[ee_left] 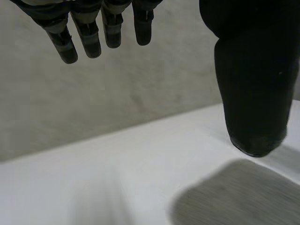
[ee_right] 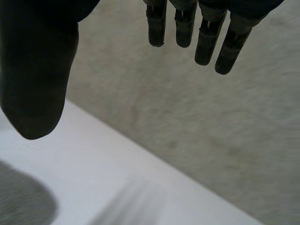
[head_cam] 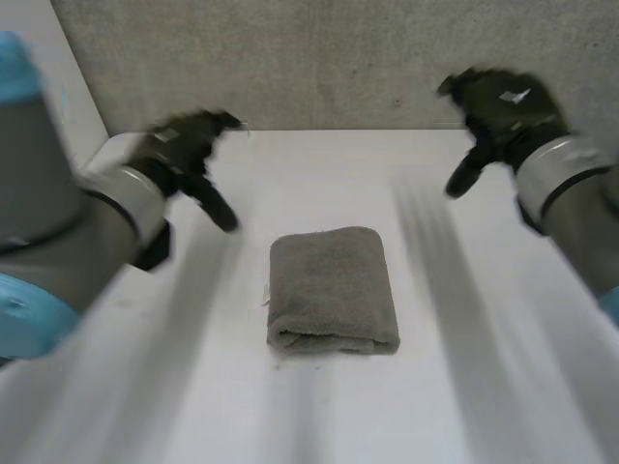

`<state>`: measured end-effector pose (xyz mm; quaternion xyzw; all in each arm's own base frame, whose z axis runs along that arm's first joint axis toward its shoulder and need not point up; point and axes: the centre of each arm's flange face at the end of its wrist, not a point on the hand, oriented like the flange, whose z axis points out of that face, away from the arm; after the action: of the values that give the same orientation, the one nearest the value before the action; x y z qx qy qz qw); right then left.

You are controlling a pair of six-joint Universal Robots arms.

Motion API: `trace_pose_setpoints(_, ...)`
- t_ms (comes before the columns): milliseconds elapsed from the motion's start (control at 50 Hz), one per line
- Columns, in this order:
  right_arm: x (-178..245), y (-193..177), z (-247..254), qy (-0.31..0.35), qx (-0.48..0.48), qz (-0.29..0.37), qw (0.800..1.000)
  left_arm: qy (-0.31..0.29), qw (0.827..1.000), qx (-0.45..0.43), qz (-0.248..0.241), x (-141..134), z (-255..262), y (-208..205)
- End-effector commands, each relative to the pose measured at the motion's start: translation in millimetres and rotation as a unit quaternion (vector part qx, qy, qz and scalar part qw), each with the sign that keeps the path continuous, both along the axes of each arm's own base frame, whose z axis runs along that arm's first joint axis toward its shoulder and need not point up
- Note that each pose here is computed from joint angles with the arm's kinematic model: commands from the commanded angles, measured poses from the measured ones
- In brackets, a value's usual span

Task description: Fold the towel.

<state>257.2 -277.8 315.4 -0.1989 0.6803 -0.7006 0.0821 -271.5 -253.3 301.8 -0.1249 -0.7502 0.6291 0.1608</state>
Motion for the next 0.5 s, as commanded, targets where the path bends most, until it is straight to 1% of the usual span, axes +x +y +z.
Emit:
trace_pose_setpoints(20,-25,-1,19,0.006,0.0,-0.039,0.999,-0.033,0.998,-0.034,0.033,28,23,-5)
trace_pose_setpoints(160,-26,1,15,0.01,0.012,-0.038,0.999,-0.032,0.998,-0.039,0.045,35,26,-7)
trace_pose_setpoints(500,-22,6,6,0.014,0.024,-0.026,0.999,-0.036,0.998,-0.032,0.046,36,19,-7)
